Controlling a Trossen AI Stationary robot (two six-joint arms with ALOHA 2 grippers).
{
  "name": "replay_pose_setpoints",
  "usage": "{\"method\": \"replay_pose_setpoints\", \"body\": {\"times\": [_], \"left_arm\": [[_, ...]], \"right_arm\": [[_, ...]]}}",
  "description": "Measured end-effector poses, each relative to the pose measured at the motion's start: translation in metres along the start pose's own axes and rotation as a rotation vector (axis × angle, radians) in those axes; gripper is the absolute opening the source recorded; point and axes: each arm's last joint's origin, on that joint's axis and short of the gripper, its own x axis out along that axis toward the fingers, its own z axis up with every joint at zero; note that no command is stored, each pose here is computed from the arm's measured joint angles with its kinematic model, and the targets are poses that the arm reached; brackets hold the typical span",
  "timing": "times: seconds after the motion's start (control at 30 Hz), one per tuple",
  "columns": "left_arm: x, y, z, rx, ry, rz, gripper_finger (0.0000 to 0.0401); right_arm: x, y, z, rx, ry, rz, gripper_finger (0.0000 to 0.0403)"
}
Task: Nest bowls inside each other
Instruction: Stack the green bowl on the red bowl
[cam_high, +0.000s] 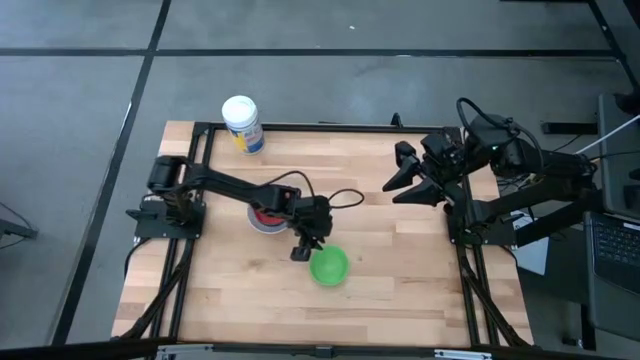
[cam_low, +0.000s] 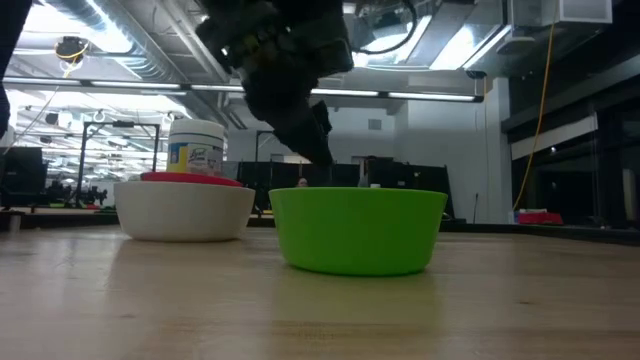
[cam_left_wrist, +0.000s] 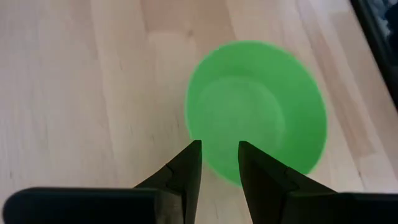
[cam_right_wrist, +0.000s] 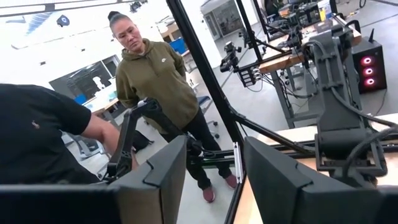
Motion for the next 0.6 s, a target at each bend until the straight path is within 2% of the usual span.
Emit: {"method": "replay_pose_setpoints", "body": {"times": [0.23,0.43,0.6], "left_arm": [[0.011,0.006,0.002,-0.052,-0.025,-0.006,0.0102],[0.020,0.001,0.001,-0.060,-0.021,-0.042,0.0102],[0.024,0.001,0.000,-0.063,-0.020,-0.021,0.0102]], "right_arm": [[-0.008,0.005,0.001,-0.003,0.003,0.017,0.0157],[-0.010,0.006,0.001,0.000,0.005,0.023,0.0164],[-0.010,0.006,0.001,0.001,0.005,0.024,0.0165]]}}
